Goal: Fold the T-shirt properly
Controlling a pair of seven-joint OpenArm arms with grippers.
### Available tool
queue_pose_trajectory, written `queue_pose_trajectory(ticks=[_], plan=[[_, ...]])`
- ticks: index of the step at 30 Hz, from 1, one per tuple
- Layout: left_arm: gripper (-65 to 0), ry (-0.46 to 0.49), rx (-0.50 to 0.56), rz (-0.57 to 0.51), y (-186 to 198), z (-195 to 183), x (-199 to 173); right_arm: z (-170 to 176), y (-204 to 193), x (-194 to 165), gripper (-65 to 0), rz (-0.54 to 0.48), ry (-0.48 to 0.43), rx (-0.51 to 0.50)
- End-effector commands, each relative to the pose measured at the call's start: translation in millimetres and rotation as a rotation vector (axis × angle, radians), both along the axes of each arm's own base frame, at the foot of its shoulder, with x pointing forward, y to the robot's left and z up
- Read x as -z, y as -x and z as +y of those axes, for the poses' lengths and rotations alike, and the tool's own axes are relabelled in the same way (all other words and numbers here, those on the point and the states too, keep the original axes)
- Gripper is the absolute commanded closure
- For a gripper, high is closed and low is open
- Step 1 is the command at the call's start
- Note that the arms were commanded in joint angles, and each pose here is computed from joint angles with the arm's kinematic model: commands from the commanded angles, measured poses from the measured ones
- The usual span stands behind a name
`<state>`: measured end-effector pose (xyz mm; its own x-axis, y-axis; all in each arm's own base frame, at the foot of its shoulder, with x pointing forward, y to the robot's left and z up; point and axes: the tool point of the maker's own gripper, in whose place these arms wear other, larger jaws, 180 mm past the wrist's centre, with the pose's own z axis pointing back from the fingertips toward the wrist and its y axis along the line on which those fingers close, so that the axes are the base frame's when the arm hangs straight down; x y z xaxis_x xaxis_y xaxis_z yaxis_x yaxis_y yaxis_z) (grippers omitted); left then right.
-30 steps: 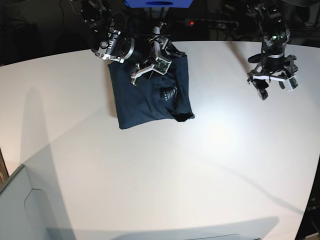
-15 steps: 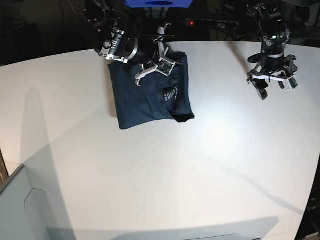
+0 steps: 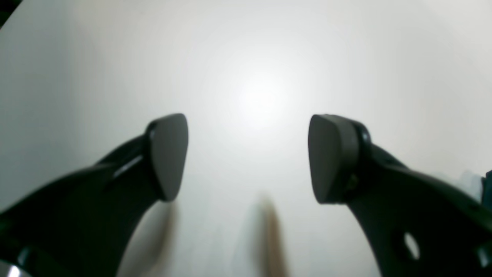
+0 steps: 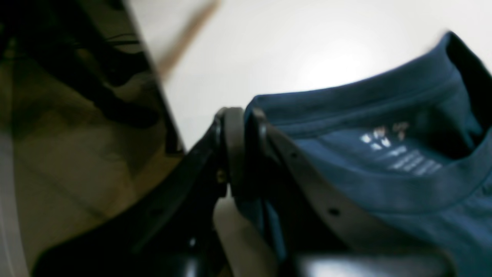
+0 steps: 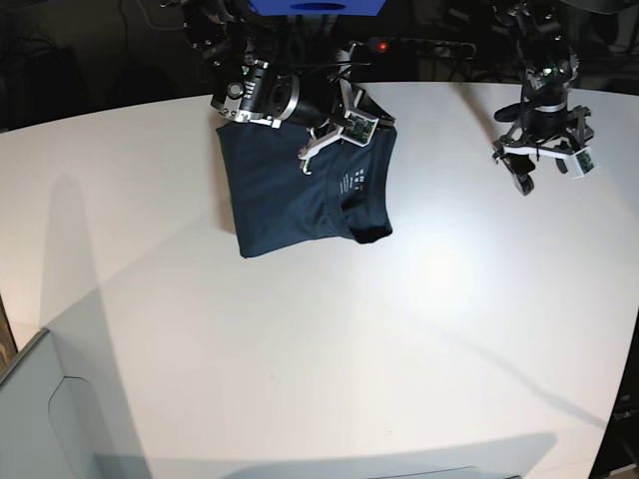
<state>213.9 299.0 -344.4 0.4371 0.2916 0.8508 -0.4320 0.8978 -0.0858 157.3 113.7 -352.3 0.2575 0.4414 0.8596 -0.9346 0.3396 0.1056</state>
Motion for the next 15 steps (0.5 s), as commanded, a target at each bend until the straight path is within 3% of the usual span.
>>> queue_pose_trajectory(ticks=[1, 10, 12, 15], plan=[[-46.7, -0.028, 0.006, -0.04, -4.9, 2.8, -13.1, 4.7, -5.4, -12.8, -0.3, -0.019, -0.052, 0.013], [-46.7, -0.028, 0.006, -0.04, -4.9, 2.8, -13.1, 4.1, -9.7, 3.2, -0.8, 0.009, -0.019, 0.005], [-46.7, -0.027, 0.006, -0.041, -5.3, 2.5, -13.2, 3.8, -8.9, 9.2, -4.4, 0.024, -0.01, 0.003], [-46.7, -0.026, 0.007, -0.041, -5.5, 2.0, -13.0, 4.3, -7.7, 10.4, -17.2, 0.029, -0.01, 0.0]])
